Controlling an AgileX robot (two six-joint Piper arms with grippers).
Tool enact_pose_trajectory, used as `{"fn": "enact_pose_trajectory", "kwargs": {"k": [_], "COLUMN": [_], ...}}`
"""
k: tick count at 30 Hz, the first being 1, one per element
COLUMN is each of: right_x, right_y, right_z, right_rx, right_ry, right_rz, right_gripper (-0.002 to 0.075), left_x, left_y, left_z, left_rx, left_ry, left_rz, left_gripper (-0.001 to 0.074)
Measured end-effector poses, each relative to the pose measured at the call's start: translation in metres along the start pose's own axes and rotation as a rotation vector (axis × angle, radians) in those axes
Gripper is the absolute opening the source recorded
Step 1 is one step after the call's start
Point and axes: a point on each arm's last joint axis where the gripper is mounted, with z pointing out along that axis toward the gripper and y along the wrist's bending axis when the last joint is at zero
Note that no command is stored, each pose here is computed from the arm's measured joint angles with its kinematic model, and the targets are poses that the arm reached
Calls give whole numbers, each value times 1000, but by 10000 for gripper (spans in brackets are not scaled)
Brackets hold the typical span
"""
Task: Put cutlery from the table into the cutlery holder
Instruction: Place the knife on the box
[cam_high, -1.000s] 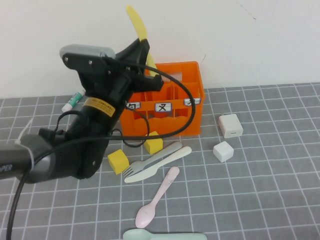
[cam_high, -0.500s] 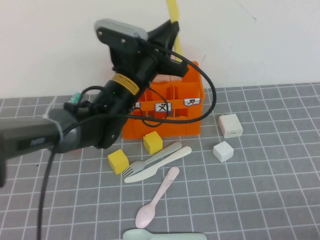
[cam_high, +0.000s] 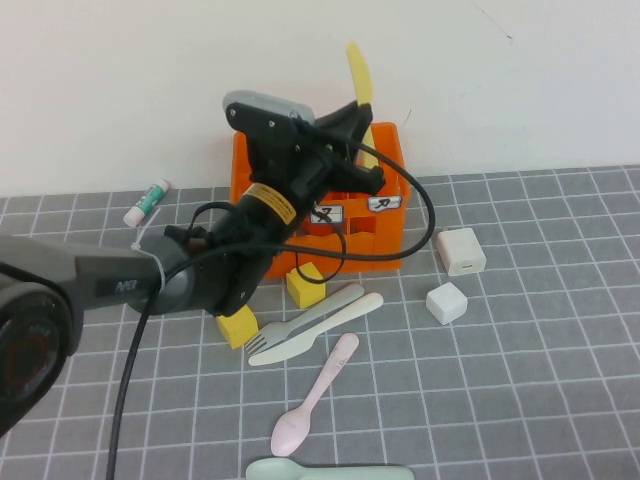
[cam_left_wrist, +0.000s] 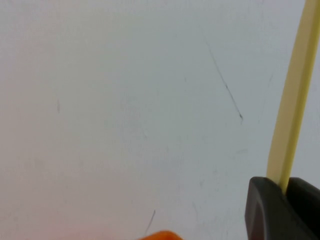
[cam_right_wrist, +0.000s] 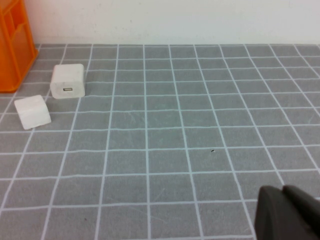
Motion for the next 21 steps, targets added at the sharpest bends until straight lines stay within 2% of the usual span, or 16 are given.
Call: {"fn": "enact_pose_trajectory", "kwargs": {"k": [6,8,11,15,18,21], "right_x": [0,0,0,0,0,0], "right_y": [0,0,0,0,0,0], "right_z": [0,0,0,0,0,0], "right_rx": [0,0,0,0,0,0], "right_ry": [0,0,0,0,0,0], "right_rz": [0,0,0,0,0,0], "right_gripper": [-3,-3,-3,-3,-3,-3], "left_x": [9,13,16,15,4,-22], "left_y": [3,4,4,3,0,-7], "left_z": [0,-1,-1,-1,0,-2], "left_rx": [-28,-43,-40,-32,-16,26], "left_ry": [92,133,164,157,150,176], "left_rz": [10,30,46,23,4,40], "left_gripper": [27,50,156,351,400,400]}}
